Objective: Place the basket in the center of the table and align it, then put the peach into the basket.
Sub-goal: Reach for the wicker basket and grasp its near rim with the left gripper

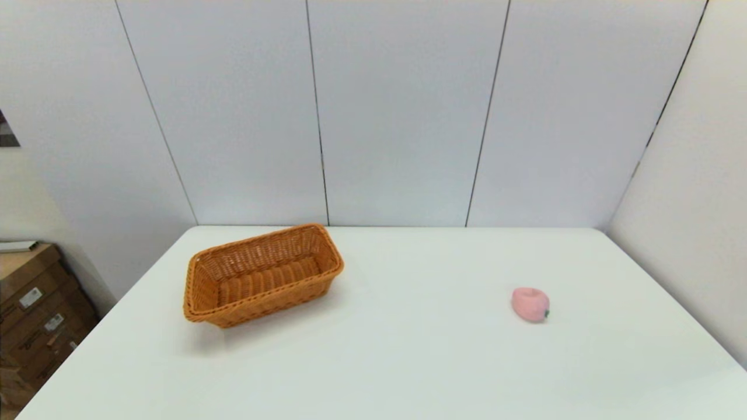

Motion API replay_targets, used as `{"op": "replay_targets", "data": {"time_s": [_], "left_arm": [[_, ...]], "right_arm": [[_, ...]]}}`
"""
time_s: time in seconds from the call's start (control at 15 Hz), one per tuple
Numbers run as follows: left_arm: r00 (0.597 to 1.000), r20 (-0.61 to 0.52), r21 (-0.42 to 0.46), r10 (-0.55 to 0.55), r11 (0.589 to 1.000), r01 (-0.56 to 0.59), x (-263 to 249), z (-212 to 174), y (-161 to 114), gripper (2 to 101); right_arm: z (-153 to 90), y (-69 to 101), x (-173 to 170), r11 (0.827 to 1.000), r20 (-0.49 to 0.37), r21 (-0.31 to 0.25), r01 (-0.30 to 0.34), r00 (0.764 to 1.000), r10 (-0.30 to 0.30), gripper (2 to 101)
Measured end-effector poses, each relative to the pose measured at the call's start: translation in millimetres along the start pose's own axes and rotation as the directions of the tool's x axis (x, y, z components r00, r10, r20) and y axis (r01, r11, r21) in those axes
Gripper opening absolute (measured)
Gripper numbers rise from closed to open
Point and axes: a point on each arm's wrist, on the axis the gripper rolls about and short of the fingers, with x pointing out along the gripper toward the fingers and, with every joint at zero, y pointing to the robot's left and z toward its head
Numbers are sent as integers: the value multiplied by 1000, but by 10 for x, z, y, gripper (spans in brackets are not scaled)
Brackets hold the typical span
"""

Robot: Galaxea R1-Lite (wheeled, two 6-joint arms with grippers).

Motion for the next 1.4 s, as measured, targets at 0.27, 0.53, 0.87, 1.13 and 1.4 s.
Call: {"op": "replay_targets", "data": {"time_s": [0.27, 0.53, 0.87, 1.13, 1.4], "left_arm": [[989, -148, -88, 17, 996, -30, 235, 628, -58, 978], [943, -332, -149, 35, 985, -89, 1060, 1224, -139, 978], [854, -518, -196, 55, 964, -181, 2457, 1433, -206, 978], [745, -663, -214, 69, 937, -277, 3318, 1138, -213, 978], [630, -771, -178, 95, 917, -356, 3761, 653, -103, 978]], "right_arm": [[0, 0, 0, 1000, 0, -6, -2, 1000, 2, 971], [0, 0, 0, 1000, 0, -6, -1, 1000, 1, 971], [-2, 0, 0, 1000, -1, -4, 0, 1000, 0, 971], [0, 0, -1, 1000, -1, -3, 0, 1000, 0, 971], [0, 0, -1, 1000, -1, -2, 0, 1000, 0, 971]]}}
